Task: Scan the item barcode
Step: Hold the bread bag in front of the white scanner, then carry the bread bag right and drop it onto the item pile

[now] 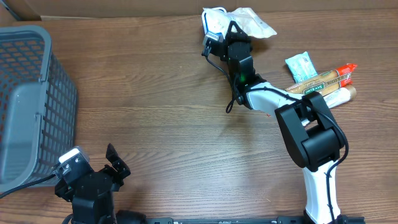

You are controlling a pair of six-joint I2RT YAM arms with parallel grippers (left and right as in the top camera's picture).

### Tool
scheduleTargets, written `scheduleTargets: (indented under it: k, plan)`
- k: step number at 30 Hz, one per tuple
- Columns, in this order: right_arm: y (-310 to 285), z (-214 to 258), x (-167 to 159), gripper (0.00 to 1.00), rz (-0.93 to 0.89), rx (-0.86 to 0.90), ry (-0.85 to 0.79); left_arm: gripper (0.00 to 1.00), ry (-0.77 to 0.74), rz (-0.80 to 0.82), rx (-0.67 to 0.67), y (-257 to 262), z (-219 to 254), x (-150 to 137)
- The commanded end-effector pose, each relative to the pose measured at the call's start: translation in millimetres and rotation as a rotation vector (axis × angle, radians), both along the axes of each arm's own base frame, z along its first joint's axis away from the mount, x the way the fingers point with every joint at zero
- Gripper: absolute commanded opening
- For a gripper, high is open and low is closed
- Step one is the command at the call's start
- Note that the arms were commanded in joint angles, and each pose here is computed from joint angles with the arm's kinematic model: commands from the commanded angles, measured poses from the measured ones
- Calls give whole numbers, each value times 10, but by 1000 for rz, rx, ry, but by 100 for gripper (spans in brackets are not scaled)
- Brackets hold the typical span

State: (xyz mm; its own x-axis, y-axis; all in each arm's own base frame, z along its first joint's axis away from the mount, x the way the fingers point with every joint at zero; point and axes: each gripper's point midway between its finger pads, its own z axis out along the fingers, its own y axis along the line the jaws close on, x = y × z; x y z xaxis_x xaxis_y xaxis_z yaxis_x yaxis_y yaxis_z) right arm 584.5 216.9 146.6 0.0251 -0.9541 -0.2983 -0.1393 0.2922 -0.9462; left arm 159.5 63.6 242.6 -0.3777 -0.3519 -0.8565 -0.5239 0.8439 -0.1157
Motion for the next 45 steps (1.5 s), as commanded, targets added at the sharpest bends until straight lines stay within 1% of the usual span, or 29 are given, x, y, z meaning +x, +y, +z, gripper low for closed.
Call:
scheduleTargets:
  k: [1,10,17,19,22,27,28,31,35,36,37,39,42,43,44,45]
  plan:
    - [93,-1,41,12,46,-25,-12,100,-9,16,-1,20,7,-7]
    - [78,0,47,12,42,-67,-21,99,-9,16,-1,20,7,-7]
    - [70,21,34,13,15,-63,-29,99,-9,16,-1,20,7,-7]
    - [72,70,27,16,-3,-29,-46,100,-9,16,-1,20,7,-7]
    - [35,285,19,16,-43,84,-101,99,-9,16,-1,20,7,-7]
    - [-72,681,-46,14,-88,179,-124,100,-9,16,-1,20,7,-7]
    - [-109,790,-74,11,-104,213,-127,100,-9,16,-1,20,7,-7]
    - [-243,1136,-181,10,-155,329,-139,99,-9,16,-1,20,7,-7]
    - [-505,1765,-459,10,-232,568,-176,100,-9,16,-1,20,7,-7]
    - [-575,1964,-612,10,-241,646,-161,100,-9,16,-1,20,7,-7]
    - [-597,2022,-667,11,-243,672,-153,99,-9,16,-1,20,7,-7]
    - [-712,2232,-880,15,-263,795,-136,99,-9,16,-1,20,7,-7]
    - [-886,2455,-1212,15,-295,1013,-102,99,-9,16,-1,20,7,-7]
    - [-950,2501,-1357,15,-307,1114,-70,99,-9,16,-1,20,7,-7]
    - [-975,2510,-1437,15,-307,1163,-41,100,-9,16,-1,20,7,-7]
    - [-1010,2497,-1670,15,-294,1282,72,100,-9,16,-1,20,7,-7]
